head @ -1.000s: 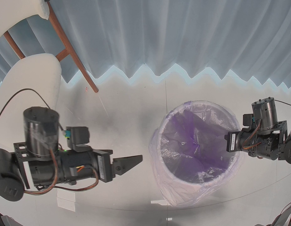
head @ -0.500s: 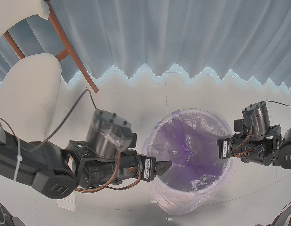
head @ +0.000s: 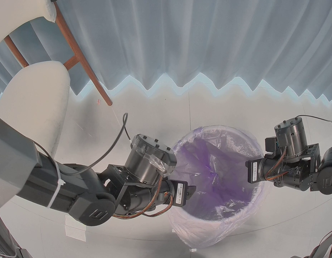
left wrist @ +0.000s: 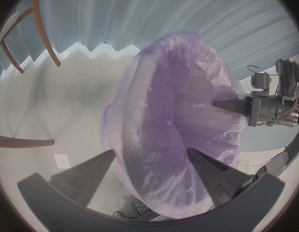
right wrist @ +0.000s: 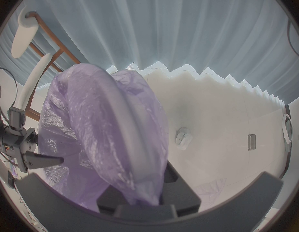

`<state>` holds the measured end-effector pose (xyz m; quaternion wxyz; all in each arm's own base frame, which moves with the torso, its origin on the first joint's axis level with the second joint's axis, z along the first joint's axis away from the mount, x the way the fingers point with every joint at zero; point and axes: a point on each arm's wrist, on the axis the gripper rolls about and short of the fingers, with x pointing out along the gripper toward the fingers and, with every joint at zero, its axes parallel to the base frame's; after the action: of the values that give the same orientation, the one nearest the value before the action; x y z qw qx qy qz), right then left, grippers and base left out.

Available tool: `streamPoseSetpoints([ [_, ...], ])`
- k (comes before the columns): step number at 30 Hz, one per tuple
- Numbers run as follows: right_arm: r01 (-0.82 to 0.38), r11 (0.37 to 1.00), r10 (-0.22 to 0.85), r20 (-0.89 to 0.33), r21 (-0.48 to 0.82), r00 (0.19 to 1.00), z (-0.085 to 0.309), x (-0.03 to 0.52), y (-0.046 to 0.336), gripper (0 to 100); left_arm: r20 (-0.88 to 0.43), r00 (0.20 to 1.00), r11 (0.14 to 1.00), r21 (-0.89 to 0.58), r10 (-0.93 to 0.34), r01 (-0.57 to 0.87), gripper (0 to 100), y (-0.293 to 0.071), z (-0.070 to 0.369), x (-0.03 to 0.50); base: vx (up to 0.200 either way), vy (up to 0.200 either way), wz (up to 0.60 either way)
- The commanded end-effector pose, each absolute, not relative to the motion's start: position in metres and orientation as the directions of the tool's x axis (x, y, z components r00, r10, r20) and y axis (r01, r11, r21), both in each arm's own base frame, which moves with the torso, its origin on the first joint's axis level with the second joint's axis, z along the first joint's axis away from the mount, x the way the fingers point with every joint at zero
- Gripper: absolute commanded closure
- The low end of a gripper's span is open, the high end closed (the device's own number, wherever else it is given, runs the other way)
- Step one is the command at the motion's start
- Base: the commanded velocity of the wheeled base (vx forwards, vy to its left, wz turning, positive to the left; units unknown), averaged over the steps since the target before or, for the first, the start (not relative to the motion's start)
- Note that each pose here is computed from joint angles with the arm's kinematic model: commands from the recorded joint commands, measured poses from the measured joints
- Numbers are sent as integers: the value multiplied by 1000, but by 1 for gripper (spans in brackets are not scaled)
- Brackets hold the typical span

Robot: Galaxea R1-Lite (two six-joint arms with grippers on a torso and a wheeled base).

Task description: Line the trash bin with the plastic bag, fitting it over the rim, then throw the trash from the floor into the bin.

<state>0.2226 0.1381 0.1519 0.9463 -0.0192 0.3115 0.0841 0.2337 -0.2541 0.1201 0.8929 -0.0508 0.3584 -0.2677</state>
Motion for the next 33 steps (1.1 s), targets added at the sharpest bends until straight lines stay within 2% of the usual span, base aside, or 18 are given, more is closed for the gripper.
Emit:
streamPoseSetpoints([
  [1, -174, 985, 150, -591, 16, 792, 152, 222, 138, 100, -621, 606, 862, -274, -497, 426, 100, -259, 114, 239, 0, 0, 0],
  [11, -198, 980, 161, -579, -1, 799, 155, 221, 140, 100, -611, 613, 862, -289, -501, 417, 100, -257, 119, 238, 0, 0, 0],
  [12, -197, 980, 161, -580, 0, 799, 155, 221, 140, 0, -610, 612, 861, -290, -503, 418, 100, -257, 119, 237, 0, 0, 0],
  [33, -179, 984, 159, -562, 20, 812, 158, 184, 111, 0, -640, 626, 894, -279, -445, 351, 100, -228, 113, 241, 0, 0, 0],
])
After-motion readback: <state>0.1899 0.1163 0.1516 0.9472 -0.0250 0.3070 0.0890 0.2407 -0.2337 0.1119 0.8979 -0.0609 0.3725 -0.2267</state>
